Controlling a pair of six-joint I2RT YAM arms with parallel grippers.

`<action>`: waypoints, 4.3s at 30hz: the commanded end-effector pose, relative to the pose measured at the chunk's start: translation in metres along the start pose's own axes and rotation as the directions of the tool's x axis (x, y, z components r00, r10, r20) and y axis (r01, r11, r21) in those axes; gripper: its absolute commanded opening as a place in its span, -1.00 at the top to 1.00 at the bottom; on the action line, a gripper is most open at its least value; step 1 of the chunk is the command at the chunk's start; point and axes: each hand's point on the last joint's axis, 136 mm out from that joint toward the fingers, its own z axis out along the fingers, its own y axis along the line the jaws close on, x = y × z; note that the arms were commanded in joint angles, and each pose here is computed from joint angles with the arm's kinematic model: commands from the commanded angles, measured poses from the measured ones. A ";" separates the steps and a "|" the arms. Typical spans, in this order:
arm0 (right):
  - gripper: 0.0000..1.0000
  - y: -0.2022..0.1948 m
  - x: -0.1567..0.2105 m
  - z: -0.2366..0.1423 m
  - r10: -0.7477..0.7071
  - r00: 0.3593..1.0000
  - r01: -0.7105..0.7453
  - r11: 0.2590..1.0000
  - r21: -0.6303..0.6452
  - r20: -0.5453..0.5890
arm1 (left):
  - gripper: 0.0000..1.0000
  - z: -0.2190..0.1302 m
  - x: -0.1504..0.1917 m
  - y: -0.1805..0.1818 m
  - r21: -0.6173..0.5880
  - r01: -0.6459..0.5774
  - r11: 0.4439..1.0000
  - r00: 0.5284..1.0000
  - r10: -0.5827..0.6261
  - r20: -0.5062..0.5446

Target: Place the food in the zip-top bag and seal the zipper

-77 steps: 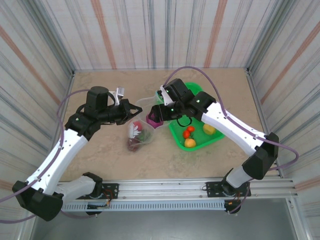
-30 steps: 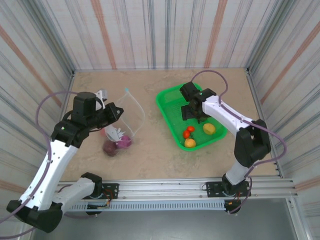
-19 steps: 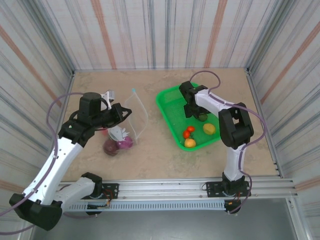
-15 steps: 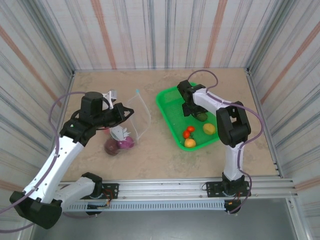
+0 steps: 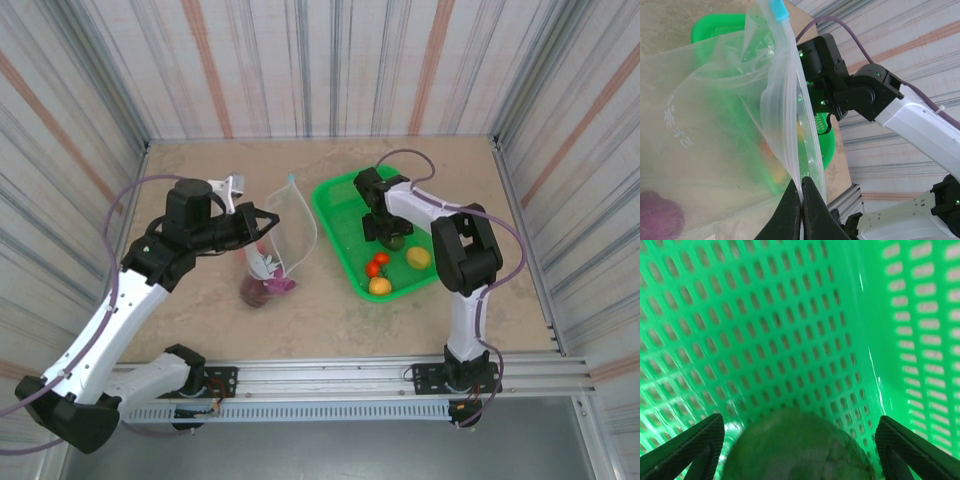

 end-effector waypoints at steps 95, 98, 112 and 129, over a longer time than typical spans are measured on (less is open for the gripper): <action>0.00 0.121 0.043 -0.280 0.117 0.966 0.078 0.720 -0.690 0.230 | 1.00 0.010 -0.010 -0.043 0.114 0.046 0.992 0.999 -0.045 -0.012; -0.09 0.121 0.049 -0.279 0.101 0.963 0.093 0.746 -0.660 0.250 | 1.00 0.009 -0.011 -0.044 0.115 0.051 0.992 0.999 -0.050 -0.008; -0.51 0.106 0.048 -0.305 0.119 0.933 0.150 0.730 -0.667 0.340 | 1.00 0.015 -0.001 -0.044 0.112 0.051 0.992 0.998 -0.047 -0.033; -0.32 -0.025 0.057 -0.256 0.296 0.924 -0.123 0.828 -0.546 0.241 | 1.00 0.007 0.005 -0.027 0.005 0.019 1.000 0.999 -0.018 -0.044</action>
